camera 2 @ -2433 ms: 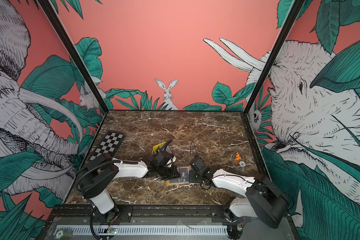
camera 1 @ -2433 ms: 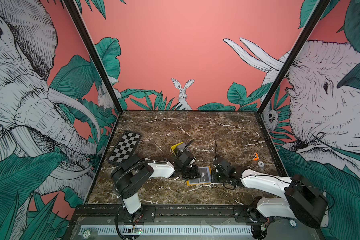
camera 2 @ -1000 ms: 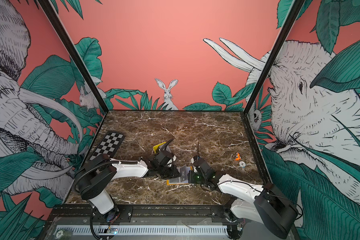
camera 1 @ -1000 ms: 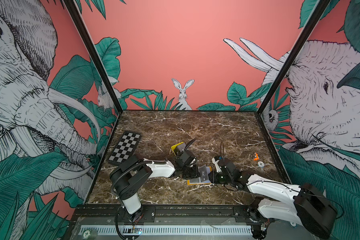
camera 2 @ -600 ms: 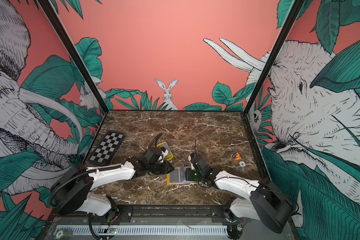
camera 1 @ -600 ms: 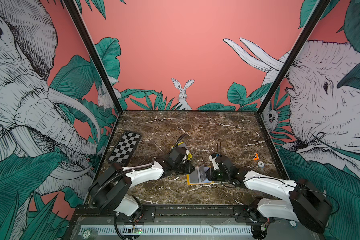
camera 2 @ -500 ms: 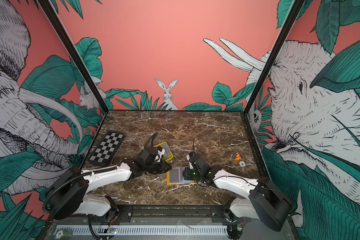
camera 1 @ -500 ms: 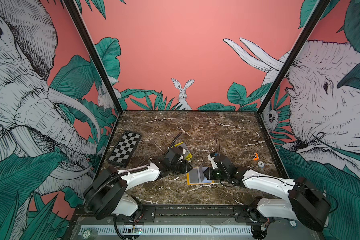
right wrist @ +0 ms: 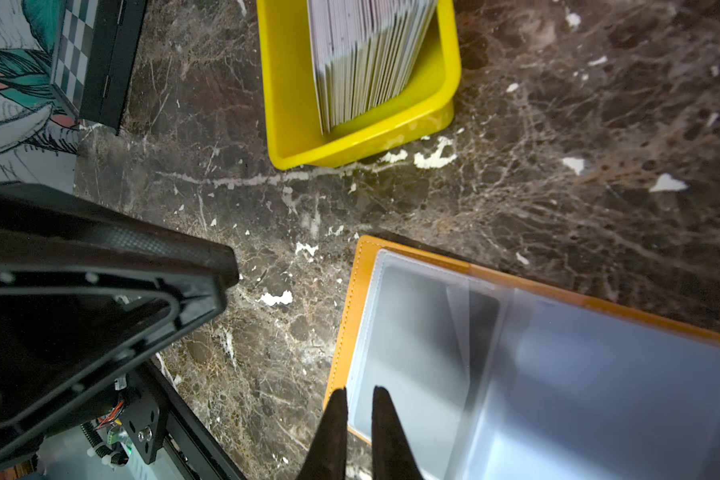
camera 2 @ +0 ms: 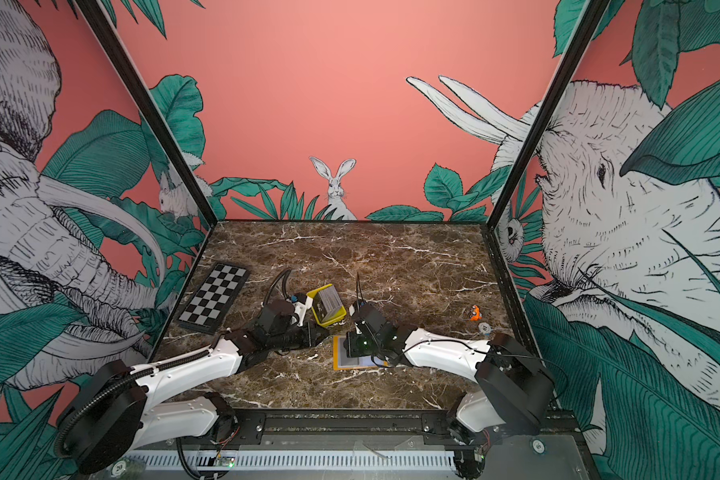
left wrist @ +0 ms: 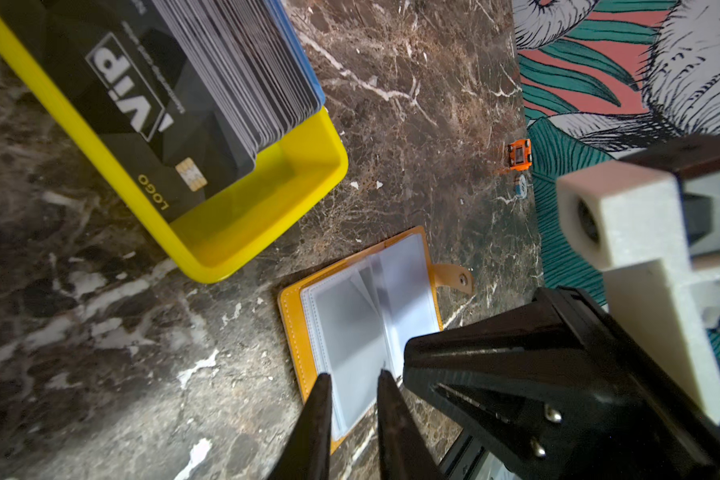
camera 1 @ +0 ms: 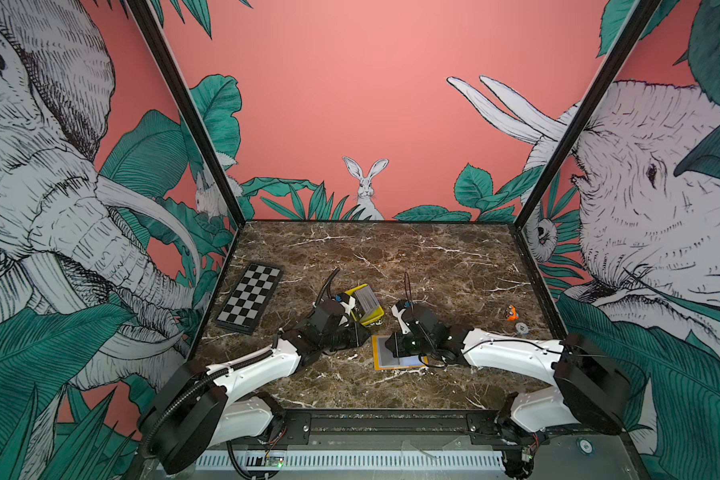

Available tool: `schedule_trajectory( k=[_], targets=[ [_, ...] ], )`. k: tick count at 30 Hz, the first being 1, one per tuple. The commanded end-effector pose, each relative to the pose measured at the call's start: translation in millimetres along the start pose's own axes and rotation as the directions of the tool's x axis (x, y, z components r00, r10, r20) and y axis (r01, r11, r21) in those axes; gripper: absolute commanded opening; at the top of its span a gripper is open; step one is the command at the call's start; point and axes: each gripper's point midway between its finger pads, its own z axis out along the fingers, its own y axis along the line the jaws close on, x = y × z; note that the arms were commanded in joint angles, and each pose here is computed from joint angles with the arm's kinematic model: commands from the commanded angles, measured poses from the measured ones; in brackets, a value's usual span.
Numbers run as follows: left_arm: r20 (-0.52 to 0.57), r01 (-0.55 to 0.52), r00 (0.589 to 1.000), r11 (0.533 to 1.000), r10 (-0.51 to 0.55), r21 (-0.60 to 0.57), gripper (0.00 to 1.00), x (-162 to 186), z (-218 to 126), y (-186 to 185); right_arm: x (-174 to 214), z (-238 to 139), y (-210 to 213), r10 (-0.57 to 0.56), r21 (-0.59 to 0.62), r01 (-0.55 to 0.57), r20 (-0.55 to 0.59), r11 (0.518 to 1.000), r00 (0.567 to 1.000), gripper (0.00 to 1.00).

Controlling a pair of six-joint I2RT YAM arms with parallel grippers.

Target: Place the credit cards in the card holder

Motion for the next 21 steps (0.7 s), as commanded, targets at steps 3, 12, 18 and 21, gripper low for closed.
schedule_trajectory(
  k=[3, 12, 18, 21],
  targets=[
    [0.007, -0.041, 0.999, 0.998, 0.041, 0.038, 0.23, -0.1, -5.7, -5.8, -10.7, -19.0, -10.5, 0.017, 0.085, -0.024, 0.076, 0.996, 0.997, 0.14],
    [-0.029, -0.111, 0.993, 0.994, 0.111, -0.009, 0.23, -5.3, -8.1, -5.8, -44.5, -47.7, -4.9, -0.1, 0.172, 0.072, 0.16, 0.982, 0.982, 0.24],
    [0.004, -0.089, 0.996, 0.996, 0.089, 0.007, 0.24, -22.3, -5.6, -9.7, -79.7, -49.9, 2.7, -0.162, 0.181, 0.132, 0.165, 0.975, 0.973, 0.4],
    [0.034, -0.079, 0.996, 0.997, 0.079, 0.009, 0.24, -32.5, -4.0, -8.9, -94.9, -45.3, 3.4, -0.189, 0.171, 0.162, 0.155, 0.972, 0.97, 0.48]
  ],
)
